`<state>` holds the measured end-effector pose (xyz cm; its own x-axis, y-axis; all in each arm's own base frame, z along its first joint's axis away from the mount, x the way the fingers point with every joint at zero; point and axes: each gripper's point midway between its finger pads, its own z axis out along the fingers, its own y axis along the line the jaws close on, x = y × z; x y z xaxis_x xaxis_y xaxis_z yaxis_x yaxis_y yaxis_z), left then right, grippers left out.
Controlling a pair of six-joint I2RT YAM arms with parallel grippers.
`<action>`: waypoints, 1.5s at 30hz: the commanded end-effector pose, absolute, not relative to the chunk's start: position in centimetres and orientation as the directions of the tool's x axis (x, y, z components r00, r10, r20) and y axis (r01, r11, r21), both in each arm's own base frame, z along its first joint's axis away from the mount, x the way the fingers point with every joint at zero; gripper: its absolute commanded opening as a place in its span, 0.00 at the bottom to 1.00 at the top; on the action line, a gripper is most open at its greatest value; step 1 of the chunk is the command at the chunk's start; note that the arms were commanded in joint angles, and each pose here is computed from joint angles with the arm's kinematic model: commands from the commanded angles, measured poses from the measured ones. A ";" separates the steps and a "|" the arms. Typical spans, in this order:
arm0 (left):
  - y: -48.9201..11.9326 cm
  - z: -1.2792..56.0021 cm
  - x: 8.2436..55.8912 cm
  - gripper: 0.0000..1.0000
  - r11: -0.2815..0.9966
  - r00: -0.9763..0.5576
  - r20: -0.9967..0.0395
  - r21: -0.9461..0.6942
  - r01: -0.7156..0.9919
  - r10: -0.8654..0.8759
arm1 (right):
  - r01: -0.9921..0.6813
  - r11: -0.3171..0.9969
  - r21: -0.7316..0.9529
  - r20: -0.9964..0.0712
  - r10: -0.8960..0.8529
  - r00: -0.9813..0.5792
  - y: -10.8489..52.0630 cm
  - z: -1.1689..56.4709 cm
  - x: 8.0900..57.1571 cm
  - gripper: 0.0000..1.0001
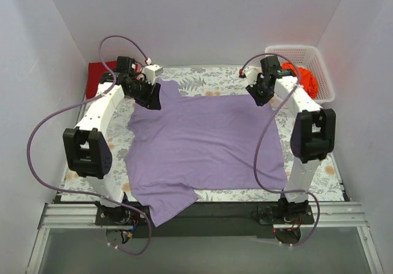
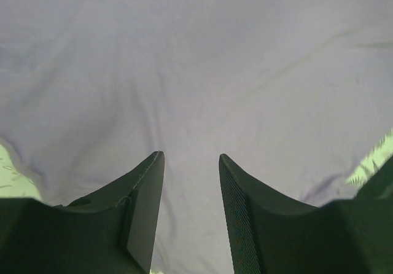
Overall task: Fold and stack the t-shirts
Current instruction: Flatten the tshirt out, then fold the tshirt
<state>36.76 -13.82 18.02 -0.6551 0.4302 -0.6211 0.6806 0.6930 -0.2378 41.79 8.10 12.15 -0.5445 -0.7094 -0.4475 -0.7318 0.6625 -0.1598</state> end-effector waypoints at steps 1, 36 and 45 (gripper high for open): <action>-14.4 19.3 40.0 0.40 0.719 -0.669 -0.672 -0.291 0.632 0.317 | -0.582 0.778 -0.235 -0.463 -0.616 -0.637 6.7 12.1 47.2 0.31; -14.5 14.0 41.4 0.40 0.740 -0.715 -0.639 -0.328 0.587 0.284 | -0.087 0.978 -0.189 -0.564 -0.181 -0.805 2.8 3.3 57.1 0.44; -14.5 14.0 41.8 0.40 0.743 -0.713 -0.641 -0.324 0.585 0.282 | -0.108 0.974 -0.198 -0.548 -0.201 -0.812 3.2 1.8 56.5 0.56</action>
<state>41.59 -14.20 13.13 -0.7321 0.2864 -0.6181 0.5709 0.7530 -0.3272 57.05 3.72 3.10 -0.7941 -0.2074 -0.5713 -0.1084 0.9732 -0.2027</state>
